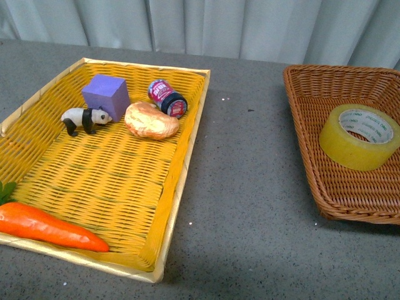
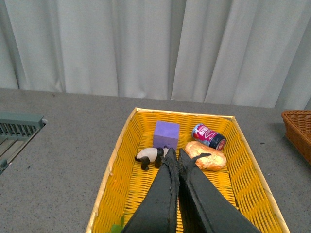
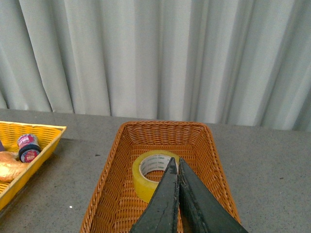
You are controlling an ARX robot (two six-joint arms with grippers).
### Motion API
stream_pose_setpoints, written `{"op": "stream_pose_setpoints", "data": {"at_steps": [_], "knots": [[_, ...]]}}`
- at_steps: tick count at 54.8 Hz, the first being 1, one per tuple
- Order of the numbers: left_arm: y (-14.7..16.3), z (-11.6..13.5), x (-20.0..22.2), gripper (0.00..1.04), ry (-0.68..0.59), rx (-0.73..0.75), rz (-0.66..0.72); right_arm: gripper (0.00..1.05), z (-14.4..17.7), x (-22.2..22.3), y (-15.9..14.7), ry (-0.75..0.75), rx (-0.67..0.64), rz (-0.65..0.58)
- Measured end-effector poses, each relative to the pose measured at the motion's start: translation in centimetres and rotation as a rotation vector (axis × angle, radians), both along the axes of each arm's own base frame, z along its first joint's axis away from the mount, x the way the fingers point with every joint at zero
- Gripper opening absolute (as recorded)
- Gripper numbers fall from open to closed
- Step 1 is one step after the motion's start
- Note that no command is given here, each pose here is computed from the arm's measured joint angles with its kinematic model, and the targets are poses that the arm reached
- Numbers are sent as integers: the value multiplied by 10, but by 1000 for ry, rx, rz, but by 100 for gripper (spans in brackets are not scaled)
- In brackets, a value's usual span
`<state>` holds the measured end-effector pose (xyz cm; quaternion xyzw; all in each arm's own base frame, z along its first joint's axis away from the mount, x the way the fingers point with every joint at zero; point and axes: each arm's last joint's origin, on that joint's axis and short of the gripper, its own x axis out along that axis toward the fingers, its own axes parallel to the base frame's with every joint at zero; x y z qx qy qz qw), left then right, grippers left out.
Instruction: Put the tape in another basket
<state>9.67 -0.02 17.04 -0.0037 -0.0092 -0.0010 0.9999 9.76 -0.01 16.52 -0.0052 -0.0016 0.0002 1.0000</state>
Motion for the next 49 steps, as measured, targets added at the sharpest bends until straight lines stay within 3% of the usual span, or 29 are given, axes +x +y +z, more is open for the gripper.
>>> {"op": "stream_pose_setpoints", "data": {"at_steps": [7,10,28,36,38,49], "knots": [[0,0,0,4,1,0,0,1,0,0,0,0,0,0],[0,0,0,10,1,0,0,3,0,0,0,0,0,0],[0,0,0,65,1,0,0,58,0,0,0,0,0,0],[0,0,0,100,1,0,0,93,0,0,0,0,0,0],[0,0,0,98,1,2,0,98,0,0,0,0,1,0],[0,0,0,98,1,2,0,96,0,0,0,0,0,0]]}}
